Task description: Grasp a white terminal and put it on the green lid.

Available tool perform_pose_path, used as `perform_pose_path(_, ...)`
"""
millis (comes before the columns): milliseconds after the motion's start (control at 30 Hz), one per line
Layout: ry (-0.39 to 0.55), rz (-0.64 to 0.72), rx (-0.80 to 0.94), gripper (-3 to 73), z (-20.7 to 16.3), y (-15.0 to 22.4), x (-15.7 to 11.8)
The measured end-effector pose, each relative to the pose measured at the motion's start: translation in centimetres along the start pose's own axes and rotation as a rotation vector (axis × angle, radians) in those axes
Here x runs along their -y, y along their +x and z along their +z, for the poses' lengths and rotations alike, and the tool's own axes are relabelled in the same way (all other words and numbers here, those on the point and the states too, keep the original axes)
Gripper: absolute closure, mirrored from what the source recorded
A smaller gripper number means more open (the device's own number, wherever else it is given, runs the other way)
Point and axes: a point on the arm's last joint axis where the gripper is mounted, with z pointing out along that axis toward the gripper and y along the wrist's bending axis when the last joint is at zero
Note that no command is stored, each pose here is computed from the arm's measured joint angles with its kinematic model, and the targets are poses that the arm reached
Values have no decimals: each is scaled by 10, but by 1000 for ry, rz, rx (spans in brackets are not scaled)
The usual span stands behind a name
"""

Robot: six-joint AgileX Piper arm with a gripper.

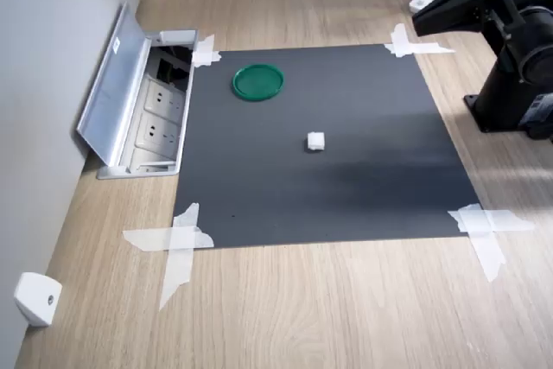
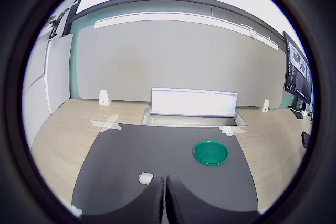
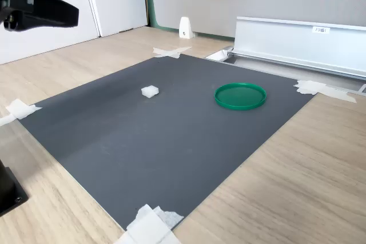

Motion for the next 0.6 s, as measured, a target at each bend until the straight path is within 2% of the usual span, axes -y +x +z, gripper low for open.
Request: perform_pose_path(600, -2, 4, -22, 703, 3, 7, 0)
